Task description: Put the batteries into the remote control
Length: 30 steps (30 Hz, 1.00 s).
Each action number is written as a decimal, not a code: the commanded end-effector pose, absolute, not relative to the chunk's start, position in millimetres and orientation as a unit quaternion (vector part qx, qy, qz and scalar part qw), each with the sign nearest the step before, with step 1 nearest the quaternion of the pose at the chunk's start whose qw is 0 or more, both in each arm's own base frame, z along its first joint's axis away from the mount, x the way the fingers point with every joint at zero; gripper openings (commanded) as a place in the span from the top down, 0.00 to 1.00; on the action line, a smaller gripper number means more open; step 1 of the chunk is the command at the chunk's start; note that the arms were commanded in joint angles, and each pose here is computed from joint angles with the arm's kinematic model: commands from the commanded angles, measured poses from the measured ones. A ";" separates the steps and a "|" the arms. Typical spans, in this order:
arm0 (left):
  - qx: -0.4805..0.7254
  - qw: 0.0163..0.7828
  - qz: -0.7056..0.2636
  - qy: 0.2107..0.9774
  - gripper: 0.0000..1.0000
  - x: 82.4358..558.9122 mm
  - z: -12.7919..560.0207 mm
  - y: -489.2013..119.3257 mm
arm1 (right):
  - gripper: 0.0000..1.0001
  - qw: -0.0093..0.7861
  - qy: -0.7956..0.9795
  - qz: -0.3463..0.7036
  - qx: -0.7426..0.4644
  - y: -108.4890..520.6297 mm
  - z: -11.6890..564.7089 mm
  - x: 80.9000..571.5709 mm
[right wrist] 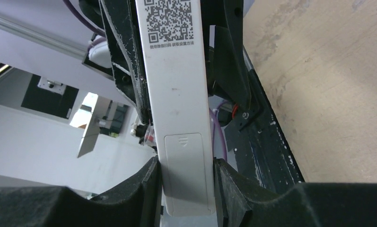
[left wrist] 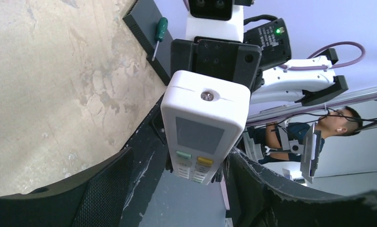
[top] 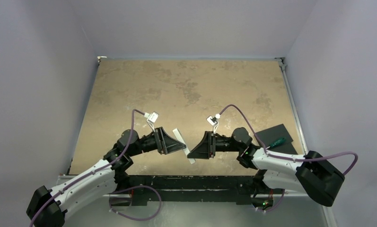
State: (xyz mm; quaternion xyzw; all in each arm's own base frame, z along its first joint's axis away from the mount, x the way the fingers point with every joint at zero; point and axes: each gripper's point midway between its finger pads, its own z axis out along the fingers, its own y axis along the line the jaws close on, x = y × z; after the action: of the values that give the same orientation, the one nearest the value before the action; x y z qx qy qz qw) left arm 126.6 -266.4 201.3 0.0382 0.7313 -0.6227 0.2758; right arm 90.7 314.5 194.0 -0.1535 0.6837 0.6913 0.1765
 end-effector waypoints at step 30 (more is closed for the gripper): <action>0.033 0.312 -0.681 0.662 0.48 129.8 248.7 -267.1 | 1.00 0.203 0.640 0.730 -0.128 313.1 212.0 96.8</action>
State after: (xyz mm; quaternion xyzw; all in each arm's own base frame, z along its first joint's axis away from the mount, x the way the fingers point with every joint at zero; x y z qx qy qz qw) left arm 126.7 -267.2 228.9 0.0266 0.6874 -0.6655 0.2896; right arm 93.4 314.0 199.4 -0.1270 0.6617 0.7165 0.1806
